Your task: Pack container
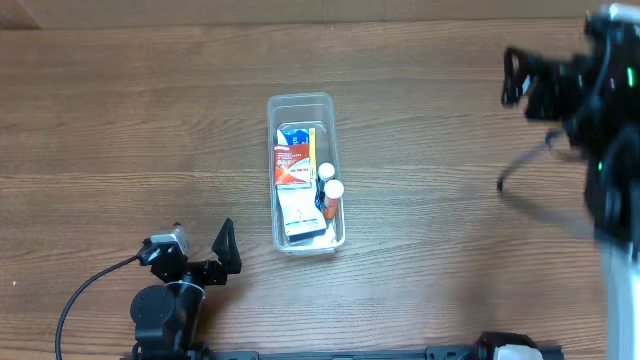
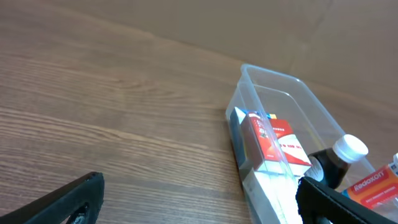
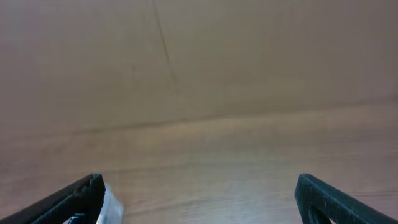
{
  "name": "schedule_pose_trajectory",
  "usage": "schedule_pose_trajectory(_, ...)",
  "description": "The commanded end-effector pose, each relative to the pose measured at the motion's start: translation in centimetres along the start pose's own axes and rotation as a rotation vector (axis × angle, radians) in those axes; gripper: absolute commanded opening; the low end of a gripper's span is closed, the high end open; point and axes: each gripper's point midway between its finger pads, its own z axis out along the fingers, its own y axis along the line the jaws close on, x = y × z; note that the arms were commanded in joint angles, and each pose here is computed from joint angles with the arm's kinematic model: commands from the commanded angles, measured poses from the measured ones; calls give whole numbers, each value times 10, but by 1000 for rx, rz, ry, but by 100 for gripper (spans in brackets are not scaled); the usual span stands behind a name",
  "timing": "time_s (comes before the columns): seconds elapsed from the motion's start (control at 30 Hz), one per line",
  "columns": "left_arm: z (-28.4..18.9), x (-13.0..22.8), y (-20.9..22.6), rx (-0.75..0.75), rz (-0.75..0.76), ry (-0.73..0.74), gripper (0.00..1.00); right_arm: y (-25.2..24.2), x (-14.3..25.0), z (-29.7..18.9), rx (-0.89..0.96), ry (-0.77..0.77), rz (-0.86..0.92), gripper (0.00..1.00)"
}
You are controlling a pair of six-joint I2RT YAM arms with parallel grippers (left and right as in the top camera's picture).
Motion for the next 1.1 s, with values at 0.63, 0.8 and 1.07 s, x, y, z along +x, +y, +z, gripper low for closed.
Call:
schedule_pose_trajectory(0.63,0,0,-4,20,-7,-4,100,-8,241,-36,-103,-117,-52,100)
schedule_pose_trajectory(0.8,0,0,-4,20,-7,-4,100,-10,252,-36,-108,-163,-62,100)
schedule_pose_trajectory(1.07,0,0,-4,20,-7,-4,100,-9,263,-29,-127,-173,-67,100)
